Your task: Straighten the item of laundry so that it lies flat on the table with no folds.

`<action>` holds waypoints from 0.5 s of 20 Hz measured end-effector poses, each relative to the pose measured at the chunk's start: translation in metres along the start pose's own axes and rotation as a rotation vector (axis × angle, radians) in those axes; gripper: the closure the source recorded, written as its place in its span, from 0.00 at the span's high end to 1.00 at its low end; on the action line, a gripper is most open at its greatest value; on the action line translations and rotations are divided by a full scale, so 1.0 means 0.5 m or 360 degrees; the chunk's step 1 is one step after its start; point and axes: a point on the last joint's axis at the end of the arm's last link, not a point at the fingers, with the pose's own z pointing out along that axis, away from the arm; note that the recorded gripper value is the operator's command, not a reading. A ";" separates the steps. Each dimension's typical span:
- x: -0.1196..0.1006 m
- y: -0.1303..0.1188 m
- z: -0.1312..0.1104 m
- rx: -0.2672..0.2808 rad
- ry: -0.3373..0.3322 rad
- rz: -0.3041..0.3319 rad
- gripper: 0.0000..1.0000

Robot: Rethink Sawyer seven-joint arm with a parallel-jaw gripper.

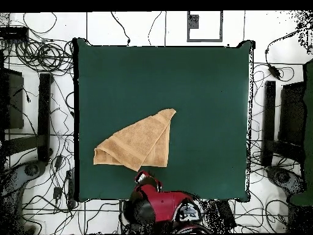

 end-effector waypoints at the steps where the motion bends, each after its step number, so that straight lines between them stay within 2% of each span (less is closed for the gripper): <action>1: -0.004 -0.001 -0.002 0.0006 0.0012 0.0010 0.00; 10: -0.017 -0.004 -0.024 0.0111 0.0094 0.0019 0.00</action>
